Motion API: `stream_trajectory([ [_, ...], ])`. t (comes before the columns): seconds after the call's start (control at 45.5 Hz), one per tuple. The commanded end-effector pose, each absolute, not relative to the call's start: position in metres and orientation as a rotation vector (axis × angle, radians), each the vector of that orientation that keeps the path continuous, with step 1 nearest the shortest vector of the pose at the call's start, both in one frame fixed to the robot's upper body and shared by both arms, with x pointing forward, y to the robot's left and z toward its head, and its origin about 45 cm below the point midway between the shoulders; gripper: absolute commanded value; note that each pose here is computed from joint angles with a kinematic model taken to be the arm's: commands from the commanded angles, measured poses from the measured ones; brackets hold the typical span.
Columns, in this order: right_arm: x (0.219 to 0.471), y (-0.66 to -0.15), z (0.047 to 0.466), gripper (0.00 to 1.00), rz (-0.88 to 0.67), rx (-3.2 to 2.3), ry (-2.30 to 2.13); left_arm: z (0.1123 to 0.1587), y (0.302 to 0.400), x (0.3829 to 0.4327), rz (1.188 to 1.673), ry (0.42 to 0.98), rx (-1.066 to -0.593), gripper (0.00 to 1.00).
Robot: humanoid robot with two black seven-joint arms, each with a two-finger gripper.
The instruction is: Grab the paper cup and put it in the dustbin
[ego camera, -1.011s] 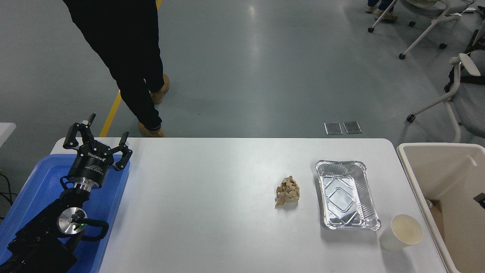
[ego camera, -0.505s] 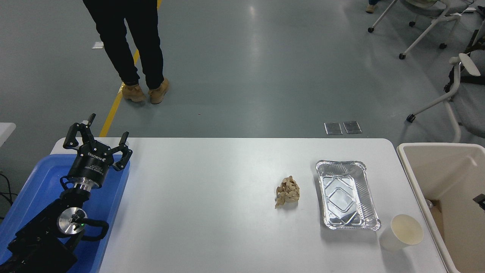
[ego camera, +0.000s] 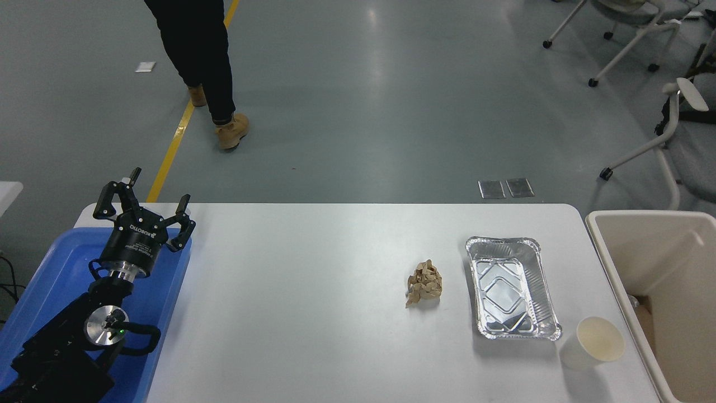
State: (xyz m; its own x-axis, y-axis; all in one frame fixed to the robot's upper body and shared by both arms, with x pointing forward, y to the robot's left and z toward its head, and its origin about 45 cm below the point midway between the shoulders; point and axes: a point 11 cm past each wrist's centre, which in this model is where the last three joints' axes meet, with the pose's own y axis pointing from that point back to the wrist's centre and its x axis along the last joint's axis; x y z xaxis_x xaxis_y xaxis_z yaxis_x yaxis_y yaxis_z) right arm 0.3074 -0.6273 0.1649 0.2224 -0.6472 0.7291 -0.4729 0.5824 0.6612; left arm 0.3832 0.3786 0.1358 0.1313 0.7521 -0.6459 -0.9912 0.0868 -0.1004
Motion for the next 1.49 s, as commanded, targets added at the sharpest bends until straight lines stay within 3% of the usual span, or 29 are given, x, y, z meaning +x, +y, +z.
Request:
stream_trajectory([
  [0.0,0.351,-0.617,0.236,1.0,-0.044,1.086,-1.416,0.1357,0.3787,0.3832,1.38,0.496,-0.597,0.98],
  [0.374,0.419,-0.531,0.337,1.0,0.159,1.269,-1.331,0.1356,0.3786,0.3832,1.38,0.497,-0.595,0.98],
  [0.571,0.431,-0.463,0.384,1.0,0.217,1.415,-1.174,0.1356,0.3786,0.3832,1.38,0.497,-0.595,0.98],
  [0.769,0.423,-0.401,0.407,1.0,0.257,1.505,-0.994,0.1356,0.3786,0.3832,1.38,0.497,-0.595,0.98],
  [1.033,0.389,-0.33,0.424,1.0,0.207,1.684,-0.692,0.1356,0.3786,0.3832,1.38,0.497,-0.595,0.98],
  [1.473,0.349,-0.294,0.434,1.0,0.105,1.808,-0.424,0.1356,0.3786,0.3832,1.38,0.497,-0.595,0.98],
])
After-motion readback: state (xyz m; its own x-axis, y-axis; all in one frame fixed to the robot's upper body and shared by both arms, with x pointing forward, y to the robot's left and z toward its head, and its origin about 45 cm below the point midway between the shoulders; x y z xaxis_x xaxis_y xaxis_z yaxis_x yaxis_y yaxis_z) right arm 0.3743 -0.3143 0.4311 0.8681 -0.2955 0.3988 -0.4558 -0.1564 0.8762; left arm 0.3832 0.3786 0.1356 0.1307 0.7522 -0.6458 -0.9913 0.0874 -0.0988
